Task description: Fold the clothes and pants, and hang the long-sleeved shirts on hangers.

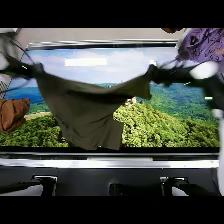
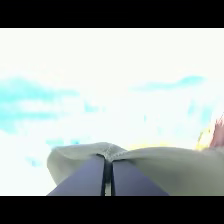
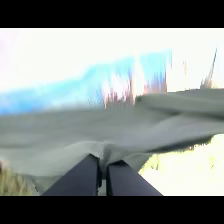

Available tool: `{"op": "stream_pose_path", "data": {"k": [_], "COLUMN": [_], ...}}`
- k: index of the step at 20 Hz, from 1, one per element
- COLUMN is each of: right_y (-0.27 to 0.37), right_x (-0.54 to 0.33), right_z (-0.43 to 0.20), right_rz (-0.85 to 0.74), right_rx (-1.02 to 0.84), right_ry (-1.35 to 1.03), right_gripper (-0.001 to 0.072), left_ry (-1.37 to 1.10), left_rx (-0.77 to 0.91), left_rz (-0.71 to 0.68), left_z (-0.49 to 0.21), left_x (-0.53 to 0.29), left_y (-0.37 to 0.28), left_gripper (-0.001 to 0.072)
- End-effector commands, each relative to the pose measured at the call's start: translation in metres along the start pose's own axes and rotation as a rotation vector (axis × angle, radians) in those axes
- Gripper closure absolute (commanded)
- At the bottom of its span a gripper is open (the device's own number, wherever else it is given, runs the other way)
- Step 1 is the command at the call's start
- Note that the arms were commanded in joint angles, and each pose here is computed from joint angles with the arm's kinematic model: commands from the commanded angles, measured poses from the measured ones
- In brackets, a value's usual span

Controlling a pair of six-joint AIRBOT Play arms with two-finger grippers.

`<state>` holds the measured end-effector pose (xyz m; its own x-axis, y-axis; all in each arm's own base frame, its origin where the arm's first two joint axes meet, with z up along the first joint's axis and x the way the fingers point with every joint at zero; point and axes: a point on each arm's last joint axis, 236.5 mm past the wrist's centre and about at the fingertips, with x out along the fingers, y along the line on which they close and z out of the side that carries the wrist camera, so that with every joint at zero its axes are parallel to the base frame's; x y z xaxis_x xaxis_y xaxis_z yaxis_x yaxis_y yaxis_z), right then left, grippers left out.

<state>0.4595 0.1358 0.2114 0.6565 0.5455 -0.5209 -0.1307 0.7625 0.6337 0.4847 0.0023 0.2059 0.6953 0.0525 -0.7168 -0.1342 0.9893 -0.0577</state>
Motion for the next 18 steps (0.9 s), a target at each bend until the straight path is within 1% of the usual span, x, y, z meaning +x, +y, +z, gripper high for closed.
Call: {"op": "stream_pose_path", "data": {"k": [1, 4, 5, 8, 10, 12, 14, 16, 18], "right_y": [0.068, 0.122, 0.135, 0.146, 0.149, 0.146, 0.131, 0.099, 0.054], "right_x": [-0.151, -0.27, -0.304, -0.375, -0.394, -0.388, -0.359, -0.306, -0.239], "right_z": [0.05, 0.044, 0.036, 0.018, 0.013, 0.02, 0.037, 0.056, 0.072], "right_rz": [-0.026, -0.07, -0.077, -0.106, -0.109, -0.109, -0.13, -0.177, -0.245], "right_rx": [-0.219, -0.39, -0.416, -0.366, -0.36, -0.344, -0.31, -0.244, -0.178], "right_ry": [-0.304, -0.571, -0.655, -0.837, -0.891, -0.887, -0.824, -0.701, -0.543], "right_gripper": [0.0683, 0.0683, 0.0683, 0.0683, 0.0683, 0.0683, 0.0683, 0.0683, 0.0683], "left_ry": [-0.347, -0.57, -0.636, -0.768, -0.813, -0.81, -0.755, -0.654, -0.519], "left_rx": [-0.003, -0.031, -0.038, -0.052, -0.074, -0.092, -0.086, -0.072, -0.058], "left_rz": [0.008, -0.025, -0.035, -0.056, -0.069, -0.069, -0.061, -0.052, -0.031], "left_z": [0.06, 0.055, 0.048, 0.027, 0.018, 0.019, 0.03, 0.045, 0.058], "left_x": [-0.156, -0.279, -0.315, -0.386, -0.409, -0.407, -0.379, -0.326, -0.252], "left_y": [0.016, 0.026, 0.03, 0.039, 0.042, 0.043, 0.039, 0.031, 0.023], "left_gripper": [0.0693, 0.0693, 0.0693, 0.0693, 0.0693, 0.0693, 0.0693, 0.0693, 0.0693]}}
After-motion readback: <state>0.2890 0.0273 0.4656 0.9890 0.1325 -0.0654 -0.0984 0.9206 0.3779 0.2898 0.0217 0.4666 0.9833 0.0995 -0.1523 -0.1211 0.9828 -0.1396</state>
